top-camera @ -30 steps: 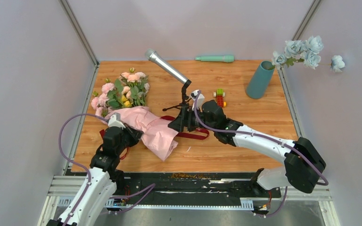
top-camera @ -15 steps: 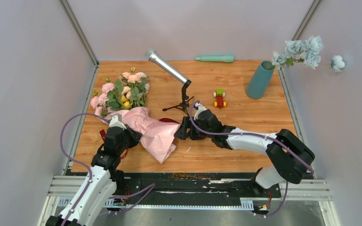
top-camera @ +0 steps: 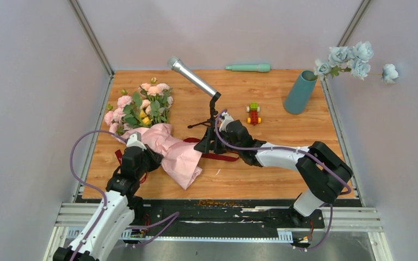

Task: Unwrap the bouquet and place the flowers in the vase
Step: Unfold the wrapping paper at the center of the board.

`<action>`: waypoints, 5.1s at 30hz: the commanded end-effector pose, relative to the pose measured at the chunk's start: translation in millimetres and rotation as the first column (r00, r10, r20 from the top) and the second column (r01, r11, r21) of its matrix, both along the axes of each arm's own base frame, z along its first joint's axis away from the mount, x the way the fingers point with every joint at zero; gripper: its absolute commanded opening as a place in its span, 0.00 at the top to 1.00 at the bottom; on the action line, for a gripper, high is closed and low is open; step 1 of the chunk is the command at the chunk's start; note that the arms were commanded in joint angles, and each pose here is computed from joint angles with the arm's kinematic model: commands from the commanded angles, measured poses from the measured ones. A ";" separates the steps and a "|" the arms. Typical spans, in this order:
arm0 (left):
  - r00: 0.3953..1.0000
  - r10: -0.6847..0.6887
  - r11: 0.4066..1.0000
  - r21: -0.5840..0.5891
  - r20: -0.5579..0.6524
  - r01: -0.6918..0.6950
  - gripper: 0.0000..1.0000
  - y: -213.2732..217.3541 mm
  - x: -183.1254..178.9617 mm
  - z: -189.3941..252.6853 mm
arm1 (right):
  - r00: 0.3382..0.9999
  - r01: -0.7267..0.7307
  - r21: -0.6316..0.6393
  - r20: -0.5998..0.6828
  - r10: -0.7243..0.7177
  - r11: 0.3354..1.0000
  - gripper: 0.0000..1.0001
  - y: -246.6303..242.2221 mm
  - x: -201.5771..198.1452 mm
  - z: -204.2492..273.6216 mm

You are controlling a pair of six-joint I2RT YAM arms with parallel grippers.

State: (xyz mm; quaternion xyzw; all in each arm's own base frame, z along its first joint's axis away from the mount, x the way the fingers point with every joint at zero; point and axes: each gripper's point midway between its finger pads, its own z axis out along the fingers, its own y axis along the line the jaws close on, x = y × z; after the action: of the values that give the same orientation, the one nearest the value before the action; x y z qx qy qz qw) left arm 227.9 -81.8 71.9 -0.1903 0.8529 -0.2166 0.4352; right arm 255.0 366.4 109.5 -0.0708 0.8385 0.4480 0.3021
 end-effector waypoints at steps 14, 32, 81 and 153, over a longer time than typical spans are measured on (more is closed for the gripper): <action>0.999 -0.002 0.999 0.037 0.038 0.001 1.00 4.4 4.3 -1.3 | 0.999 -0.037 0.091 0.009 0.036 0.995 0.50 31.2 20.3 27.2; 0.949 -0.269 0.963 0.073 0.166 0.260 1.00 -38.7 49.7 20.9 | 0.842 -0.232 -0.114 0.474 0.258 0.966 1.00 37.2 -9.0 88.5; 0.956 -0.277 0.952 -0.104 0.098 0.286 0.02 -41.5 -34.3 110.1 | 0.612 -0.486 -0.249 0.587 0.530 0.838 1.00 129.5 -136.6 79.5; 0.993 -0.112 0.982 0.145 -0.044 0.118 0.64 20.4 -75.9 99.5 | 0.776 -0.198 -0.480 0.457 0.436 0.855 1.00 9.4 -34.7 50.3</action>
State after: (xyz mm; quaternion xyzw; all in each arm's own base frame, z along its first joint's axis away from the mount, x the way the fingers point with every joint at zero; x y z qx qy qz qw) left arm 159.5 -76.4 157.4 -0.1259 0.8820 -0.2118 0.4017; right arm 198.3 403.0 129.7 -0.4404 0.7513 0.3298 0.3646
